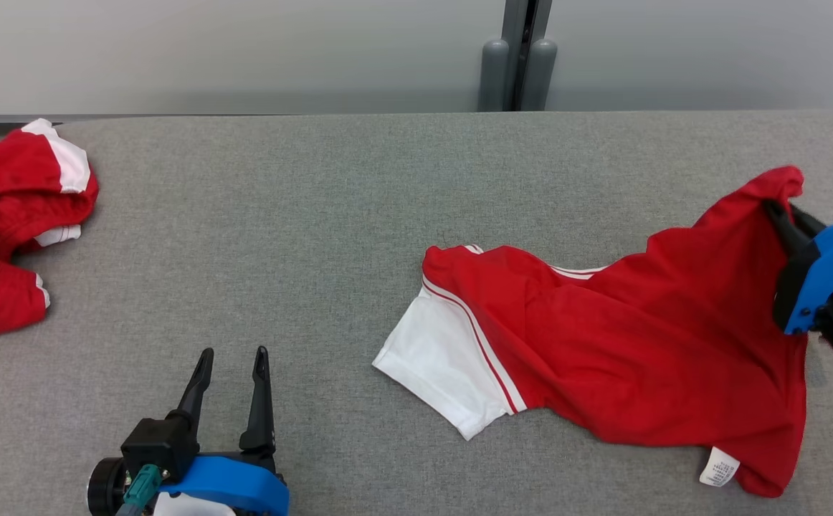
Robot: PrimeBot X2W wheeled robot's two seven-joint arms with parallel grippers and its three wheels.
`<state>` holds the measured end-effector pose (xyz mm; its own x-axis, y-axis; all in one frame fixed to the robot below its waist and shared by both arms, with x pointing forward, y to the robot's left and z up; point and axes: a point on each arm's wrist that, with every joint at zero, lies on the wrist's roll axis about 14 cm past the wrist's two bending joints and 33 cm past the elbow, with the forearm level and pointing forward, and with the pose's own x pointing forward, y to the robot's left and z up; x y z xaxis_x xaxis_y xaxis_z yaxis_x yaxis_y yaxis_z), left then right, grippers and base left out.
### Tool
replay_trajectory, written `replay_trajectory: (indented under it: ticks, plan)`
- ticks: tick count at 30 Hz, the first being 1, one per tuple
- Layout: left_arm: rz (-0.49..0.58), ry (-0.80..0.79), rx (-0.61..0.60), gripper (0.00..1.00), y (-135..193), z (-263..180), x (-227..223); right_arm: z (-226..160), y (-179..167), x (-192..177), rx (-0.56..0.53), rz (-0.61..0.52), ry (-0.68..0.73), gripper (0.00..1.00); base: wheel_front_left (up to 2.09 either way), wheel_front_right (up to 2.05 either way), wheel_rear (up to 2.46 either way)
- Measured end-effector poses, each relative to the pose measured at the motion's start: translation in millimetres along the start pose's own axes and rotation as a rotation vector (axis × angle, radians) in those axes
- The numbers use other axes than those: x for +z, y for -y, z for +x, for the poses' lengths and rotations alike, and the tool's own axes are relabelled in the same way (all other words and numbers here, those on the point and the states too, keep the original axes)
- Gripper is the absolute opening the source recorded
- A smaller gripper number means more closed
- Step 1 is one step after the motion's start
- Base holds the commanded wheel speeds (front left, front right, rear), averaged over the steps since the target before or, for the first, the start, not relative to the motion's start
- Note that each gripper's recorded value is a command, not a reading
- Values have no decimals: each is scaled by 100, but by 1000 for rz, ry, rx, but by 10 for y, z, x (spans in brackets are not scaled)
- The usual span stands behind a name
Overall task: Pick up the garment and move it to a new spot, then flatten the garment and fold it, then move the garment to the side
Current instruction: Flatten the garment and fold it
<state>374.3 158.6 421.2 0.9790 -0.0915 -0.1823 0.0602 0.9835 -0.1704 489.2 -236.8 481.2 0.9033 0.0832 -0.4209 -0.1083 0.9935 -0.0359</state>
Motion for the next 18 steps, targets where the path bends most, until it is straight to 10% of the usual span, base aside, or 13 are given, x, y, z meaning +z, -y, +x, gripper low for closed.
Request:
replay_trajectory:
  ticks: [11, 18]
  plan:
    - [-4, 6, 0, 100, 25, -41, 13, -119, 142, 1162, -82, -131, 267, 0, 0, 0, 0]
    - [-11, -1, 2, 100, 16, -74, -14, 141, 194, 1074, -119, -174, 166, 0, 0, 0, 0]
